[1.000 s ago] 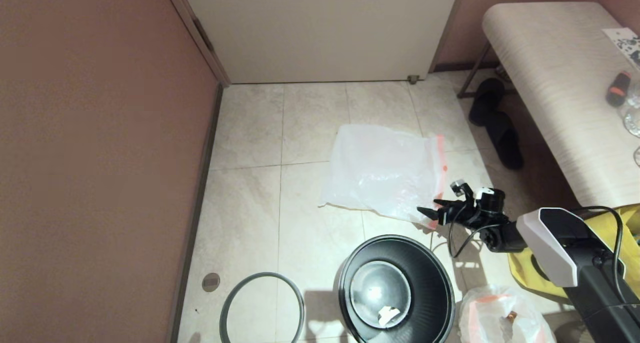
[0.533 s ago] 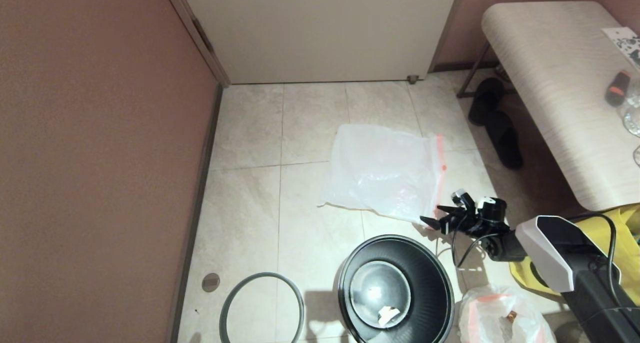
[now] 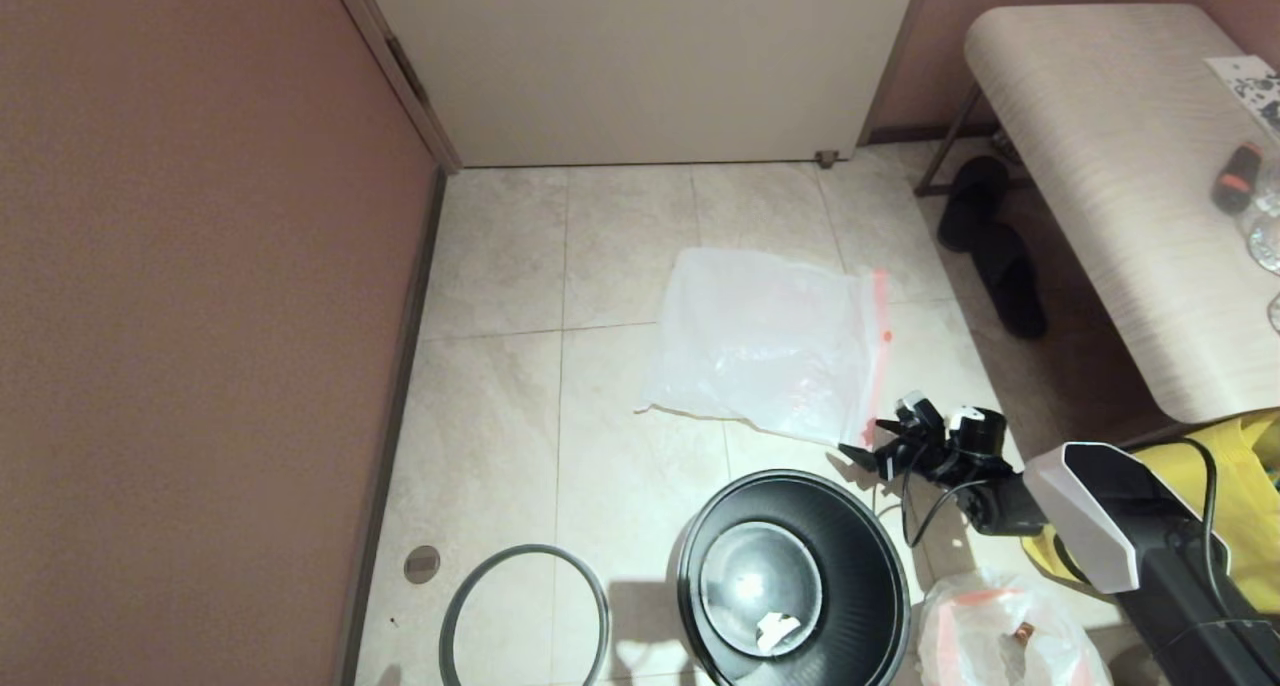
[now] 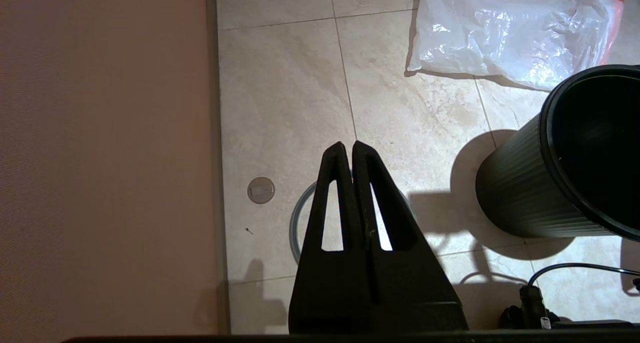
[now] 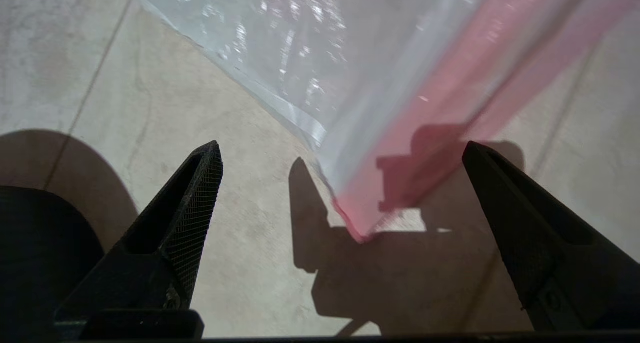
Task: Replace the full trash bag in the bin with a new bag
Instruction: Pick up a new trash bag
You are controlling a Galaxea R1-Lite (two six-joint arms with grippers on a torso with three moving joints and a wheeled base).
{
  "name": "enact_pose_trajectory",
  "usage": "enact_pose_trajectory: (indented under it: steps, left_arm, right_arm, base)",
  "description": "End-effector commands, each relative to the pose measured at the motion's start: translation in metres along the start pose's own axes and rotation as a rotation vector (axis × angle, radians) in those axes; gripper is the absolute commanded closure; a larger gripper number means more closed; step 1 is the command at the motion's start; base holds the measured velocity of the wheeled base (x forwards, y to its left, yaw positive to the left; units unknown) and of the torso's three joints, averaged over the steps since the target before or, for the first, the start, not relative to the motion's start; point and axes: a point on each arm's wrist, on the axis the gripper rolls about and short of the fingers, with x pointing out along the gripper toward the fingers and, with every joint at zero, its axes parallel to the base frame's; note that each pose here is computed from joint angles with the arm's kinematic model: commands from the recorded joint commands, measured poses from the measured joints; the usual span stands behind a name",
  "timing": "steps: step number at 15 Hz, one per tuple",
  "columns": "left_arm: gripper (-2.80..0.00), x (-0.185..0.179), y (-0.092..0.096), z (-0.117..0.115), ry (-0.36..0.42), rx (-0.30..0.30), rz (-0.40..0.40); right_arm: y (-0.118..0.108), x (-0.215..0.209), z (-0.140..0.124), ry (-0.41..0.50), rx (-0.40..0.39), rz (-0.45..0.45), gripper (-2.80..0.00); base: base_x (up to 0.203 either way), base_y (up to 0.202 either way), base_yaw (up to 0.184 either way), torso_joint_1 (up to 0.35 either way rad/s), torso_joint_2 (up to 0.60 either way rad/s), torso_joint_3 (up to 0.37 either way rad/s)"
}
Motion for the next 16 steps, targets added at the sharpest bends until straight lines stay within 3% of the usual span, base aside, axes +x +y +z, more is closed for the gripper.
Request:
enact_pose_trajectory:
  steps: [1, 16]
  left_arm:
    - [0.0, 0.0, 0.0, 0.0, 0.001, 0.0, 0.0]
    - [0.0, 0.0, 0.0, 0.0, 0.001, 0.0, 0.0]
  right_arm:
    - [-0.003, -0.003, -0.007, 0.019, 0.02, 0.004, -2.8]
    - [0.019, 0.006, -0.018, 0.123, 0.12, 0.092, -2.8]
  base:
    - [0.0, 0.0, 0.0, 0.0, 0.0, 0.0]
    - [0.0, 0.0, 0.0, 0.0, 0.0, 0.0]
